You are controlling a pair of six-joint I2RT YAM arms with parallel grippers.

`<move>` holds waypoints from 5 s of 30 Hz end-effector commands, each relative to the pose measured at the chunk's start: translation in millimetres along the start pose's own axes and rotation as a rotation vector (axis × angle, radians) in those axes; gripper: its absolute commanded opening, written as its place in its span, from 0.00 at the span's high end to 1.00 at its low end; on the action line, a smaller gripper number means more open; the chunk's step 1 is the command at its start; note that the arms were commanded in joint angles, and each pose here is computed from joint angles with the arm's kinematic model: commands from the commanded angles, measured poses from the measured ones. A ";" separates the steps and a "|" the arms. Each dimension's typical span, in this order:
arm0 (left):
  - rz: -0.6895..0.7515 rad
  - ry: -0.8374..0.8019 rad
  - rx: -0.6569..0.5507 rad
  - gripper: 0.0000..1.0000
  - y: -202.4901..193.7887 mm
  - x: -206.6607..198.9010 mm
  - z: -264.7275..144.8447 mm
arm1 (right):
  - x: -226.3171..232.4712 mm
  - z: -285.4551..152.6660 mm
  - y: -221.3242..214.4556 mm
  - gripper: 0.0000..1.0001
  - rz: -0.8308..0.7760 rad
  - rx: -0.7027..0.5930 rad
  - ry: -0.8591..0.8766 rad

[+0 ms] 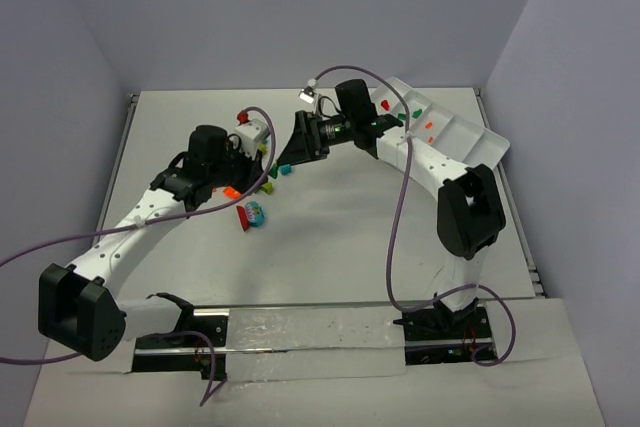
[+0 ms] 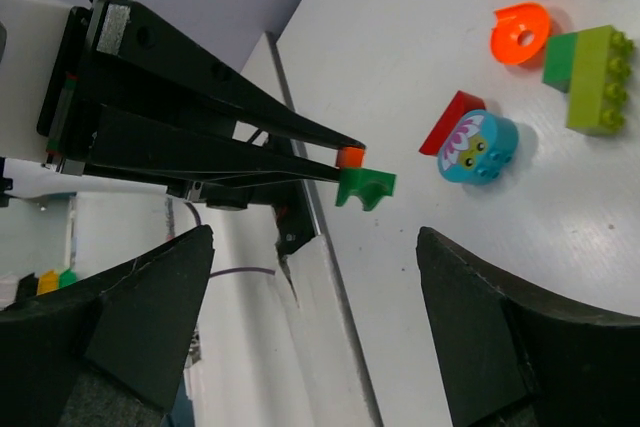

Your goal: Sort the legos into containers by color

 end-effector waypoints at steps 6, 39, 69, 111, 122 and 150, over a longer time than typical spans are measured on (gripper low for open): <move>-0.019 0.006 -0.095 1.00 39.2 -0.2 -4.4 | 5.8 19.1 -21.3 0.23 0.007 0.102 0.074; -0.015 0.160 -0.082 1.00 32.3 29.2 -5.9 | -40.2 -42.1 -10.7 1.00 0.085 0.029 0.035; -0.024 0.135 -0.110 1.00 62.3 38.5 24.8 | -269.0 -262.3 174.6 0.98 0.197 -0.581 -0.990; 0.031 -0.620 -0.367 1.00 69.6 -57.9 -37.9 | 10.8 -112.5 45.0 0.51 -0.310 -0.222 -0.122; 0.020 -0.788 -0.404 1.00 71.8 -77.2 -57.4 | 61.0 -68.1 -22.3 0.57 -0.414 -0.002 0.061; 0.027 -0.746 -0.355 0.98 62.9 -79.8 -48.4 | 82.8 -35.5 -62.1 0.50 -0.429 0.128 0.118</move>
Point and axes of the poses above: each gripper's point midway between its finger pads, its own z axis out along the fingers, its own x axis along the line the jaws close on, y = z × x, the point moved 2 cm from there along -z, back along the fingers, and after that the axes turned 14 degrees about z, right-handed, at the moved point
